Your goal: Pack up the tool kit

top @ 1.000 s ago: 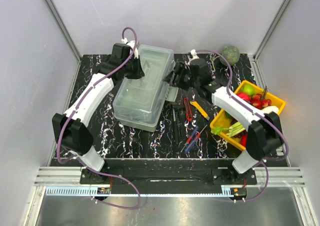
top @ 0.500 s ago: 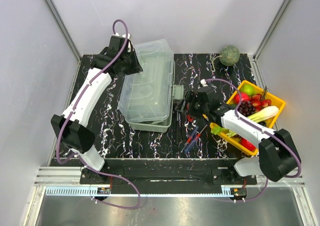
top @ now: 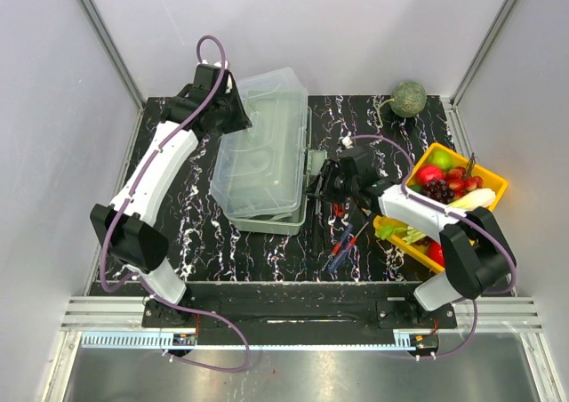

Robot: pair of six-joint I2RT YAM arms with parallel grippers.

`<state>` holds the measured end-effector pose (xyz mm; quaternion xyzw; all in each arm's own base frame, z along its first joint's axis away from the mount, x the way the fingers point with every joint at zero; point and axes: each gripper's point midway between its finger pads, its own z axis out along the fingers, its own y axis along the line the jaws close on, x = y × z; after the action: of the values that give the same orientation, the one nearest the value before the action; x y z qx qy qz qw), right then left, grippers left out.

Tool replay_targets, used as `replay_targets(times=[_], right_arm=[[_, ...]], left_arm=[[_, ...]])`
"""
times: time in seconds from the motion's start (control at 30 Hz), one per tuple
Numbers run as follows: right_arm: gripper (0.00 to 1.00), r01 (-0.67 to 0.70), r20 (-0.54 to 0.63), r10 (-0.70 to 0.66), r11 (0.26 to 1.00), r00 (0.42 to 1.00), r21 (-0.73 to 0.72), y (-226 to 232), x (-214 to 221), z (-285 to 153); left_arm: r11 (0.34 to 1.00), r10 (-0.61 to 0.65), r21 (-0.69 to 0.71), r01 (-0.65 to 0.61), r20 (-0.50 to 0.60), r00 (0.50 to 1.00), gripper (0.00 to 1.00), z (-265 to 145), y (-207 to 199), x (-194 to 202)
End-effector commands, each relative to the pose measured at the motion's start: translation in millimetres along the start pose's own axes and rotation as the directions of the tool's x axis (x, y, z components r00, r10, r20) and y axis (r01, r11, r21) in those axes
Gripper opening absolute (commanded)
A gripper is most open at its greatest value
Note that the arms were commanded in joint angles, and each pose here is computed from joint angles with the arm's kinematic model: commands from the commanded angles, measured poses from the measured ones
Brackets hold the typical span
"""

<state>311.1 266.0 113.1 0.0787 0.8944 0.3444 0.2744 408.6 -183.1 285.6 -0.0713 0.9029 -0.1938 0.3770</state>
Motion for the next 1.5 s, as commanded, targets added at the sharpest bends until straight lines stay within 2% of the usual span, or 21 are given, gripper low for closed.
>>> replay_targets(times=[0.0, 0.2, 0.47, 0.53, 0.6, 0.67, 0.97, 1.2, 1.33, 1.47], right_arm=[[0.43, 0.051, 0.008, -0.051, 0.998, 0.999, -0.028, 18.6, -8.6, 11.4], [0.34, 0.075, -0.011, -0.075, 0.997, 0.997, -0.007, 21.5, -13.5, 27.5], [0.07, 0.092, 0.029, -0.095, 0.993, 0.995, 0.069, 22.6, -39.4, 44.8], [0.05, 0.088, 0.029, -0.090, 0.993, 0.995, 0.077, 23.9, -42.4, 49.4], [0.04, 0.081, 0.027, -0.084, 0.993, 0.996, 0.081, 23.9, -43.8, 54.5], [0.02, 0.072, 0.033, -0.075, 0.994, 0.997, 0.086, 24.0, -46.9, 58.1], [0.00, 0.044, 0.046, -0.048, 0.994, 0.998, 0.096, 23.9, -55.8, 68.3], [0.00, -0.013, 0.072, 0.005, 0.994, 0.997, 0.104, 22.6, -63.3, 71.2], [0.00, -0.090, 0.080, 0.082, 0.991, 0.993, 0.098, 24.1, -69.0, 75.3], [0.00, -0.135, 0.108, 0.124, 0.986, 0.986, 0.100, 21.7, -76.2, 77.6]], left_arm=[[0.992, -0.057, 0.124, 0.029, 0.233, 0.971, 0.00, -45.1, -26.5, -57.5], [0.992, -0.080, 0.110, 0.057, 0.228, 0.970, 0.00, -41.8, -4.7, -57.6], [0.989, -0.141, 0.079, 0.123, 0.279, 0.950, 0.00, -60.1, 52.9, -79.3], [0.986, -0.156, 0.095, 0.134, 0.279, 0.947, 0.00, -64.0, 70.4, -82.2], [0.985, -0.156, 0.114, 0.129, 0.271, 0.950, 0.00, -65.0, 80.2, -80.0], [0.984, -0.171, 0.095, 0.150, 0.280, 0.945, 0.00, -66.4, 106.6, -81.6], [0.956, -0.291, 0.054, 0.288, 0.288, 0.912, 0.00, -69.7, 194.1, -75.1], [0.922, -0.386, 0.100, 0.374, 0.323, 0.864, 0.00, -62.1, 231.0, -74.0], [0.919, -0.393, 0.143, 0.367, 0.355, 0.848, 0.02, -54.3, 236.4, -87.6], [0.920, -0.392, 0.144, 0.365, 0.339, 0.855, 0.11, -41.1, 245.1, -99.1]])
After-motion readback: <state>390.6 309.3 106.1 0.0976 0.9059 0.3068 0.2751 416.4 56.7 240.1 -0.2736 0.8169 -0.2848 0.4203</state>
